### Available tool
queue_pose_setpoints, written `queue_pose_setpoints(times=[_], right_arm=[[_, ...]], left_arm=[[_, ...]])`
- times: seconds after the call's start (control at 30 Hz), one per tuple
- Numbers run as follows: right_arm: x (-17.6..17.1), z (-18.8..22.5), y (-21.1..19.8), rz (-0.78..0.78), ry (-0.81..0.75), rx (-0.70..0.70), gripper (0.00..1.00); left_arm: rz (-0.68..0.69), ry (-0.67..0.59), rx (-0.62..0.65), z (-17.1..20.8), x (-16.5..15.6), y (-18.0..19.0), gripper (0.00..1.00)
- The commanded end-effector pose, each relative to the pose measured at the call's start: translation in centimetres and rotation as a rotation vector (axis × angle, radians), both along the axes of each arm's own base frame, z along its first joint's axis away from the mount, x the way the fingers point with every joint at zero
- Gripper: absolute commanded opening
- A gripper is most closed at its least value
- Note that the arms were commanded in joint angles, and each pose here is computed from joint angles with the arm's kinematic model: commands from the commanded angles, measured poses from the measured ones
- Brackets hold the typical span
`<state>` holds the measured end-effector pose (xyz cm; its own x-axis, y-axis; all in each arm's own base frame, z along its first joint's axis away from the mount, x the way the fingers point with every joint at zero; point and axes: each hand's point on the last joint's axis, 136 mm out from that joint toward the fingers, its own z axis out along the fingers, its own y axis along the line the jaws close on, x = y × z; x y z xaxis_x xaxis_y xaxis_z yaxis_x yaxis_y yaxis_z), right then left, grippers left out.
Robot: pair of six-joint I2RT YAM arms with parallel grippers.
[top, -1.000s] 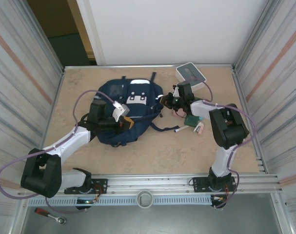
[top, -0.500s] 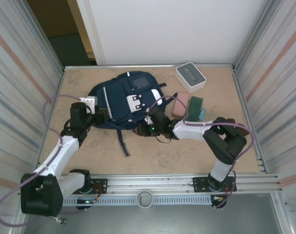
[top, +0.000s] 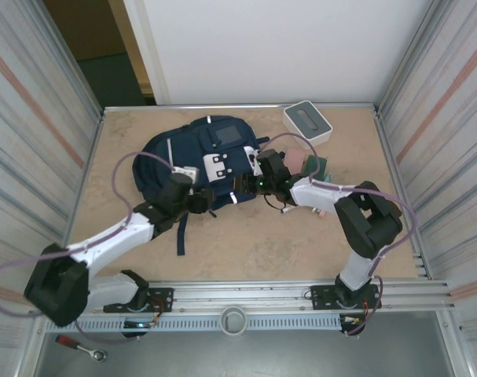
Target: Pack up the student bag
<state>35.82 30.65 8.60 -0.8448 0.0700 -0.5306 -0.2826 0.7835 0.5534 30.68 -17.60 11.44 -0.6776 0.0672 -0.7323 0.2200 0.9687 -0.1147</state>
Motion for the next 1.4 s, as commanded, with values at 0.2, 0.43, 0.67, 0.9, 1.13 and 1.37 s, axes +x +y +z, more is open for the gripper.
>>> queue_pose_setpoints(times=[0.2, 0.43, 0.67, 0.9, 1.13, 1.37], right_arm=[[-1.4, -3.4, 0.9, -0.001, 0.124, 0.125, 0.36], [-1.9, -4.1, 0.2, -0.019, 0.135, 0.130, 0.36], [-2.0, -3.9, 0.1, -0.017, 0.130, 0.130, 0.36], [-1.8, -4.3, 0.2, -0.021, 0.138, 0.128, 0.35], [-1.5, -4.2, 0.2, -0.021, 0.139, 0.123, 0.35], [-1.3, -4.3, 0.0, -0.029, 0.136, 0.112, 0.35]], left_arm=[[0.171, 0.038, 0.278, -2.4, 2.2, -1.6, 0.77], [0.181, 0.044, 0.358, -3.9, 2.5, -1.7, 0.68], [0.164, 0.068, 0.353, -5.2, 2.7, -2.3, 0.60], [0.167, 0.075, 0.360, -5.3, 2.1, -1.7, 0.54], [0.165, 0.085, 0.355, -5.7, 1.2, -1.0, 0.44], [0.161, 0.094, 0.343, -6.0, 0.8, -0.9, 0.39]])
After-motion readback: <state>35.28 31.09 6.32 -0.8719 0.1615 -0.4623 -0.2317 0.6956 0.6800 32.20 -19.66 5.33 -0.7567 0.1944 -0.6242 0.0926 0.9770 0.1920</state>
